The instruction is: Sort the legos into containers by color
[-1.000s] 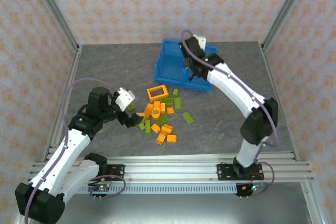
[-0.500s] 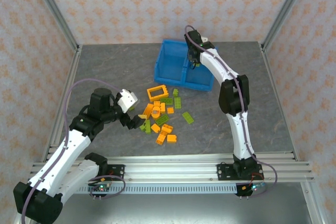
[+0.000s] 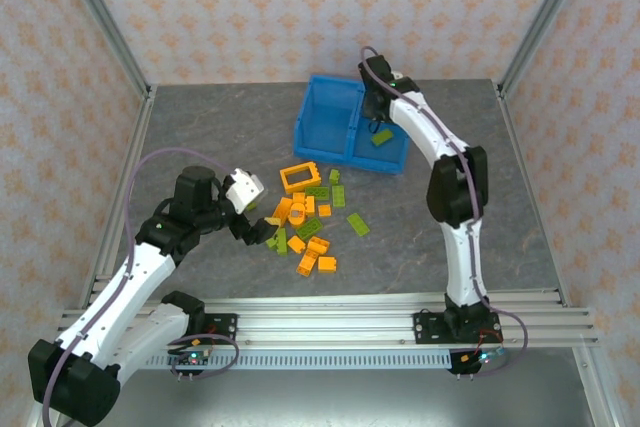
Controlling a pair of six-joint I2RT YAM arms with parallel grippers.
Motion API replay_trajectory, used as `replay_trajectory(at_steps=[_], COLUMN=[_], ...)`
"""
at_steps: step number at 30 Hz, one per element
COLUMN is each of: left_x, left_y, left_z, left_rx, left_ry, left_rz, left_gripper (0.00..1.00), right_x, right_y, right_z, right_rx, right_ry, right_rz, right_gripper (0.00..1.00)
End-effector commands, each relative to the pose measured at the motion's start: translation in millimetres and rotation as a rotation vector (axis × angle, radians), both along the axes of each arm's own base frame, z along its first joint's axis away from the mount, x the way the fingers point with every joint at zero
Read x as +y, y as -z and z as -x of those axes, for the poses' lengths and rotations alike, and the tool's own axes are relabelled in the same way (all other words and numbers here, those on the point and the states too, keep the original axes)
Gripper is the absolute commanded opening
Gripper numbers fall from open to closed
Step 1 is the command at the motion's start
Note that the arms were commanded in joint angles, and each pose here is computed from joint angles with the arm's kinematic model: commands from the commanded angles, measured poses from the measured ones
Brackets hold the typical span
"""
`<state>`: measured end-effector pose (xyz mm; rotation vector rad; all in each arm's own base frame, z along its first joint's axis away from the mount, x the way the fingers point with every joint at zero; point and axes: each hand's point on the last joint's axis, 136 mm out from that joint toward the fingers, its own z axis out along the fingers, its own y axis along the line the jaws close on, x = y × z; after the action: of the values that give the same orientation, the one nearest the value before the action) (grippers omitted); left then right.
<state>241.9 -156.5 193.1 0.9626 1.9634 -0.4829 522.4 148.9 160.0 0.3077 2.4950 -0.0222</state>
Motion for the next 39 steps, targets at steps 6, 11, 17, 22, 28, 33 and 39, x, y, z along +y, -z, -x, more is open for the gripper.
replay_trajectory(at_steps=[6, 11, 17, 22, 28, 33, 39], left_x=[-3, -4, -6, -4, -4, -4, -4], left_y=[-8, -5, -1, 1, 6, 7, 7], left_z=[0, 0, -1, 0, 1, 1, 0], left_rx=[-0.072, -0.062, -0.043, -0.041, -0.040, -0.040, -0.040], left_ry=[0.013, 0.017, 0.023, 0.017, 0.017, 0.016, 0.017], left_rz=[-0.007, -0.021, -0.026, -0.037, -0.062, -0.076, -0.075], left_gripper=[0.99, 0.99, 0.99, 0.99, 0.99, 1.00, 0.99], right_x=[5, 19, 36, 52, 62, 56, 50], right_y=[-41, 9, 68, 107, 132, 148, 150], right_z=[119, 206, 261, 267, 257, 258, 261], right_rx=[-0.082, 0.063, 0.255, 0.376, 0.425, 0.462, 0.472], right_ry=[-0.167, -0.331, -0.492, -0.561, -0.578, -0.555, -0.533], right_rz=[-0.133, -0.109, -0.044, 0.004, 0.045, 0.097, 0.109], right_gripper=[0.52, 0.60, 0.80, 0.83, 0.77, 0.55, 0.36])
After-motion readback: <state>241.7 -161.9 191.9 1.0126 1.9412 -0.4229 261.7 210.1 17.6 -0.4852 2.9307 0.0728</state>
